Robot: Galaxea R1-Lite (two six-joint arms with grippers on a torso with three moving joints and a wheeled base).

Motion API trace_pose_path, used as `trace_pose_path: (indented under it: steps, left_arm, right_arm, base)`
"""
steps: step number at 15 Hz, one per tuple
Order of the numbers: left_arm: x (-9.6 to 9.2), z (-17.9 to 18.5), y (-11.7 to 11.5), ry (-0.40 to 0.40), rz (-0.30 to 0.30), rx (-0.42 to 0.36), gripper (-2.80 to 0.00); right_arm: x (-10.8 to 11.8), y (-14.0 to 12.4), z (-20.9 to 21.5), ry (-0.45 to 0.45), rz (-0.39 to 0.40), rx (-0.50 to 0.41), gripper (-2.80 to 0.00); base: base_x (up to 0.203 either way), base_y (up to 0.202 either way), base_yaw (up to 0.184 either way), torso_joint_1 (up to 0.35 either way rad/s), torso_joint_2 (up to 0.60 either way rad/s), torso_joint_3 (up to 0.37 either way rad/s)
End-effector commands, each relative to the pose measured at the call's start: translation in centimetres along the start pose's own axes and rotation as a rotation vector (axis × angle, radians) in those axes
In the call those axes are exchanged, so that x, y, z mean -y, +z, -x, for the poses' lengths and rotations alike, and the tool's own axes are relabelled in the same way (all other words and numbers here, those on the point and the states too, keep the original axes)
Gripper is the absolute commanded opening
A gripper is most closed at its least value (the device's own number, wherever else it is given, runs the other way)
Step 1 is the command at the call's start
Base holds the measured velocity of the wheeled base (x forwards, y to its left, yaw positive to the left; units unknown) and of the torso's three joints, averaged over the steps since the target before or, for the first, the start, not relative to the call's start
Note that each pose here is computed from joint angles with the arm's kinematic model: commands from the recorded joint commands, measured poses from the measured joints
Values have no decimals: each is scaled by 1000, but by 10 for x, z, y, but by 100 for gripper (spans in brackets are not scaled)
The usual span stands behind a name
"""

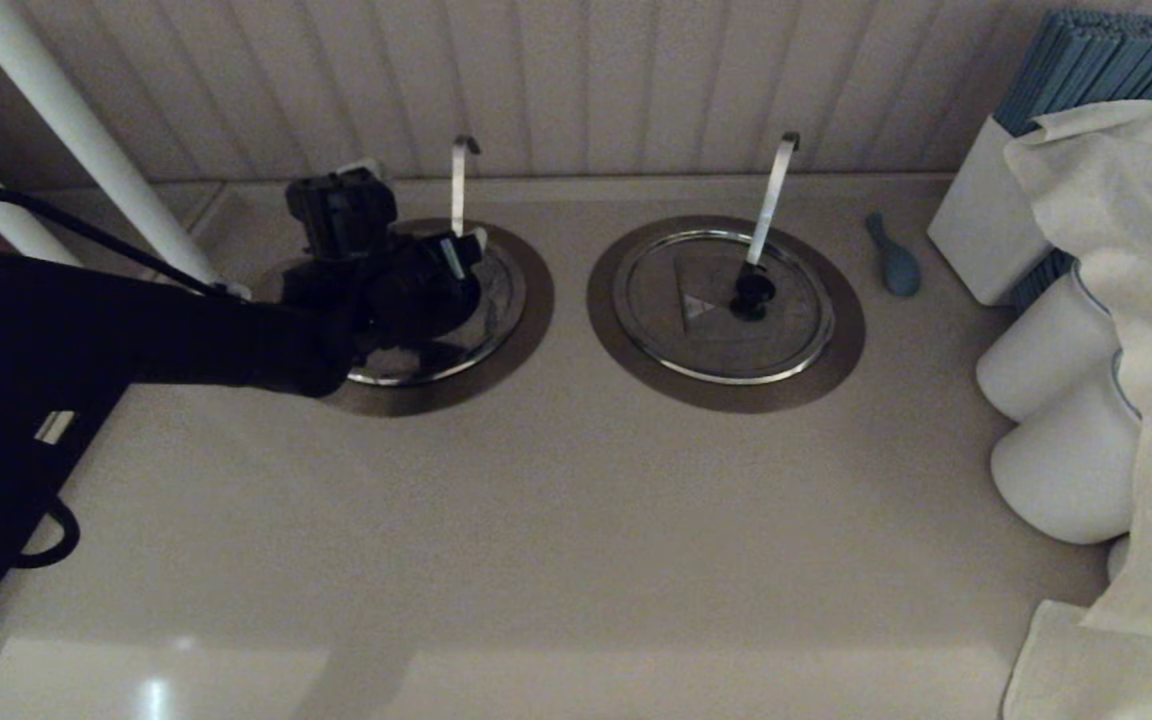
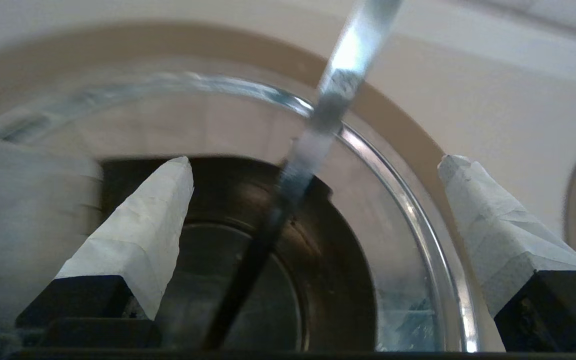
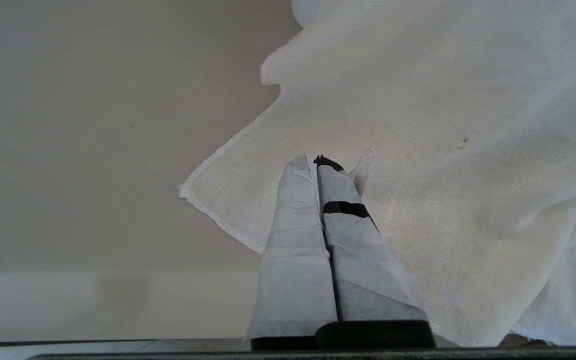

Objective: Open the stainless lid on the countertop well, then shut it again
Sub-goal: Stir with a spoon

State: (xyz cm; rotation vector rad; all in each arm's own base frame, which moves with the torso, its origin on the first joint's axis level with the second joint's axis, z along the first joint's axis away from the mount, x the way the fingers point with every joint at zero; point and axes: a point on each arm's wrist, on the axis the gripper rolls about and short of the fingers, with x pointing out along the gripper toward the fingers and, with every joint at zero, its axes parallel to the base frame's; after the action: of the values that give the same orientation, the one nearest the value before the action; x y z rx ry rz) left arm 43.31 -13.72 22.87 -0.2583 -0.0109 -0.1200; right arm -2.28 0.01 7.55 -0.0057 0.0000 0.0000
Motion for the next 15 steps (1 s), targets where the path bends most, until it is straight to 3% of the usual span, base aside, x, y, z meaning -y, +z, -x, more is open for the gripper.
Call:
trace_pose_path:
  steps: [1, 5, 11, 15]
  left_arm:
    - [4, -11, -21, 11, -1, -26, 0]
    - [13, -31, -33, 81, 33, 24, 0]
    - [26, -38, -26, 72, 79, 87, 0]
    - [32, -54, -41, 73, 87, 105, 0]
  right_arm:
    - [0, 0, 0, 2, 0, 0, -280]
    - [0, 0, 0, 0, 0, 0, -280]
    - [0, 0, 0, 0, 0, 0, -280]
    - [0, 0, 0, 1, 0, 0, -280]
  base:
    - [0, 0, 0, 0, 0, 0]
    - [0, 0, 0, 0, 0, 0]
    - [0, 0, 0, 0, 0, 0]
    - [0, 0, 0, 0, 0, 0]
